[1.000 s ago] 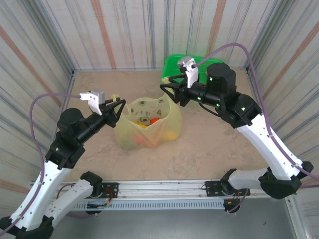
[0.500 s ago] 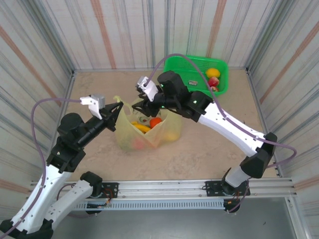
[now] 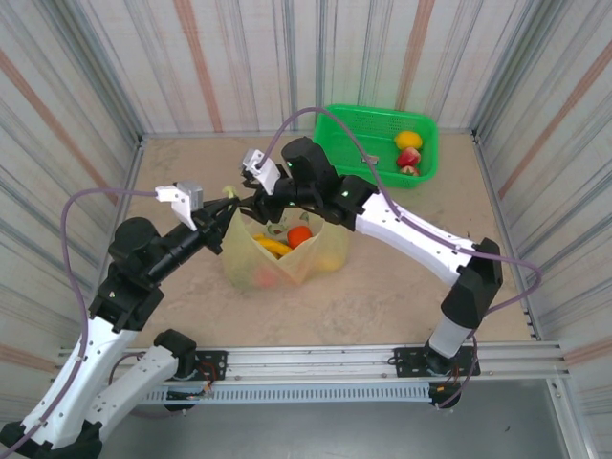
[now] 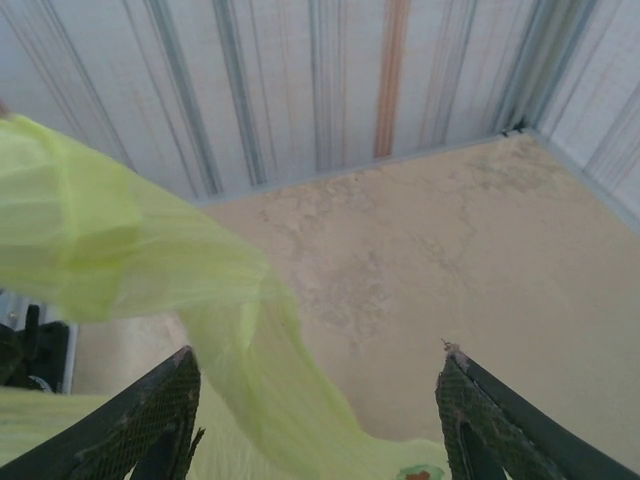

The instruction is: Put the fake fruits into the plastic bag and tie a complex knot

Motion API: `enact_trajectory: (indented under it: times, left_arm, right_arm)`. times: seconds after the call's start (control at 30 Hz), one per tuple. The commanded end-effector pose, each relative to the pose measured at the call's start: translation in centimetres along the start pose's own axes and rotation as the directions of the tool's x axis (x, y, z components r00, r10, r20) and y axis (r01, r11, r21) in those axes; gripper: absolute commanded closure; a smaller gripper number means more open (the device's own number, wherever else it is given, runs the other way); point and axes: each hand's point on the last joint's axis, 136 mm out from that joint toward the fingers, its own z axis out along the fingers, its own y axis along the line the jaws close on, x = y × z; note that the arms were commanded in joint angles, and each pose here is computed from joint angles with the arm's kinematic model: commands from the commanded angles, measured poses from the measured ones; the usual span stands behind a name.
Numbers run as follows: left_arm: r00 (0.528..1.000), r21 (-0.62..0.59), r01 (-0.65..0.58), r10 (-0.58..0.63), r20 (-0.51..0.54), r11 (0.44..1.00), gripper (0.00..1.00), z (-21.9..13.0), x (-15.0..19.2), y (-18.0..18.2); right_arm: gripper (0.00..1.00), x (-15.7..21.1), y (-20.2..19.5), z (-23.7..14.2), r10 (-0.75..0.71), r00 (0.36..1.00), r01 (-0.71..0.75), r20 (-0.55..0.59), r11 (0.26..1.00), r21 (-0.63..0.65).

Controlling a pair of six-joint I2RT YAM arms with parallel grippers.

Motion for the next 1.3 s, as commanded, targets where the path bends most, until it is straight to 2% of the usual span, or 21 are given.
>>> enact_trajectory:
  times: [0.0,0.2,0.33,0.43,0.6,0.77,0.93,1.0,1.13,1.27]
  left_arm:
    - [0.998,0.030,-0.033,0.032,0.048,0.999,0.90,-0.4,-1.4,-0.8]
    - [0.999,0.060,-0.033,0.030,0.043,0.998,0.90,-0.4,-1.2,-1.3]
    - [0.998,0.060,-0.043,0.041,0.042,0.997,0.86,-1.0,-1.2,-1.5]
    - [0.998,0.046,-0.057,0.055,0.037,0.997,0.80,-1.4,-1.1,-1.4]
    - [0.996,0.005,-0.085,0.085,0.036,0.996,0.60,-1.8,-1.0,-0.8]
    - [0.988,-0.093,-0.146,0.150,0.036,0.985,0.50,-2.8,-1.5,0.5]
    - [0.978,-0.195,-0.195,0.206,0.041,0.961,0.40,-3.8,-1.5,2.0]
    - [0.974,-0.188,-0.214,0.225,0.036,0.959,0.36,-3.7,-0.8,2.1]
    - [0.971,-0.095,-0.236,0.239,0.020,0.967,0.29,-2.7,0.5,1.0]
    - [0.970,-0.102,-0.241,0.243,0.010,0.965,0.30,-2.1,0.7,1.3]
  right_arm:
    - [0.36,-1.7,0.6,0.5,0.026,0.997,-0.021,0.072,0.997,-0.078]
    - [0.37,-3.9,-1.1,1.3,0.080,0.979,-0.070,0.186,0.996,-0.058]
    - [0.38,-7.1,-2.8,-0.5,0.112,0.942,-0.108,0.317,0.994,-0.032]
    - [0.39,-8.9,-2.8,-2.0,0.111,0.922,-0.103,0.371,0.994,-0.042]
    - [0.39,-9.9,-2.0,-3.1,0.087,0.927,-0.063,0.366,0.995,-0.078]
    - [0.41,-9.1,-1.6,-3.6,0.077,0.945,-0.033,0.317,0.989,-0.143]
    - [0.43,-9.2,-1.3,-4.4,0.088,0.942,-0.027,0.324,0.982,-0.188]
    - [0.43,-9.4,-0.9,-4.7,0.094,0.937,-0.025,0.336,0.978,-0.205]
    - [0.41,-9.8,-0.4,-5.1,0.117,0.933,-0.032,0.340,0.969,-0.245]
    - [0.40,-9.5,0.4,-5.0,0.141,0.926,-0.035,0.350,0.956,-0.293]
